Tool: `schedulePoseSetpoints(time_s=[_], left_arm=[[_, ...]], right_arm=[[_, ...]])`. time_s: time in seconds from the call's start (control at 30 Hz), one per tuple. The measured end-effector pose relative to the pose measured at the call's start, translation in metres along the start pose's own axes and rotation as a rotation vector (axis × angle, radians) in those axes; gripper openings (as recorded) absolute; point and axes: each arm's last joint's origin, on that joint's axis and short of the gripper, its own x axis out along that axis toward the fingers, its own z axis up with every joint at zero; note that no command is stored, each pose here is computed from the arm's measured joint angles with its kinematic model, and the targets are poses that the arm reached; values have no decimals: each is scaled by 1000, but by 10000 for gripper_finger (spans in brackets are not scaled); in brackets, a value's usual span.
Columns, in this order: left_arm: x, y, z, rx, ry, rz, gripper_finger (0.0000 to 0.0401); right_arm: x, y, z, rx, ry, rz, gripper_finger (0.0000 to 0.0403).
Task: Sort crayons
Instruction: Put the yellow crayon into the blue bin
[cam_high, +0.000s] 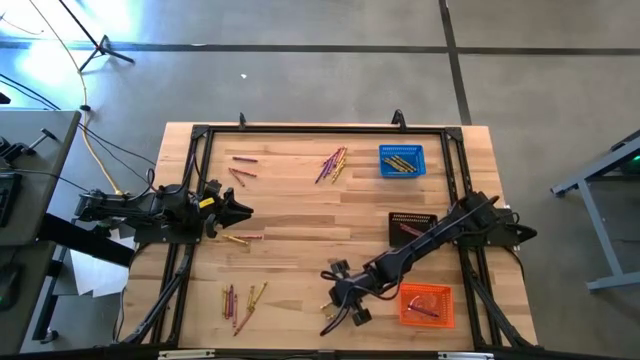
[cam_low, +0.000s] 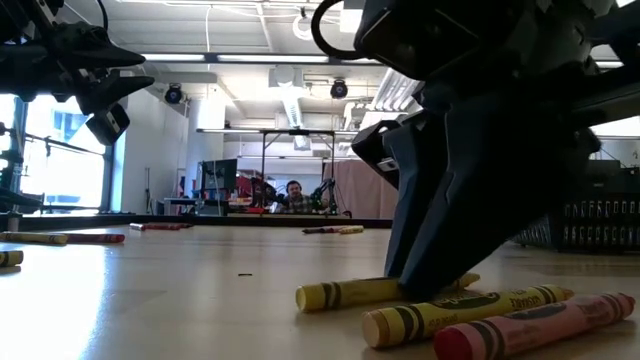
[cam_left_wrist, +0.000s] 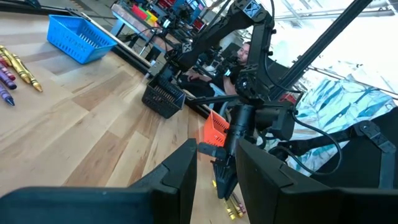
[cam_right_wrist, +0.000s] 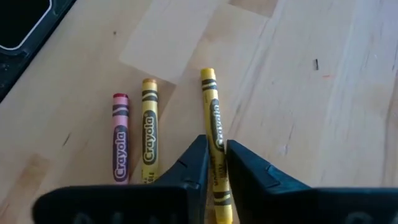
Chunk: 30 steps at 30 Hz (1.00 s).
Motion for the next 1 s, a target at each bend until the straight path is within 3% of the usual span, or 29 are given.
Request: schedulePoseSetpoints(time_s=[0.1, 0.37, 0.57, 0.8, 1.0], left_arm=[[0, 0, 0, 0, 0, 0, 99], [0, 0, 0, 0, 0, 0, 99], [0, 0, 0, 0, 0, 0, 99], [0, 0, 0, 0, -1, 0, 99], [0, 0, 0, 0, 0, 0, 99]], right_arm=[[0, -4, 0, 8, 3, 4, 10], [-2, -15, 7, 19, -72, -13, 9], [-26, -30, 21, 44, -129, -31, 9], [-85, -49, 36, -32, -156, -76, 14], [-148, -74, 13, -2, 90, -245, 15]])
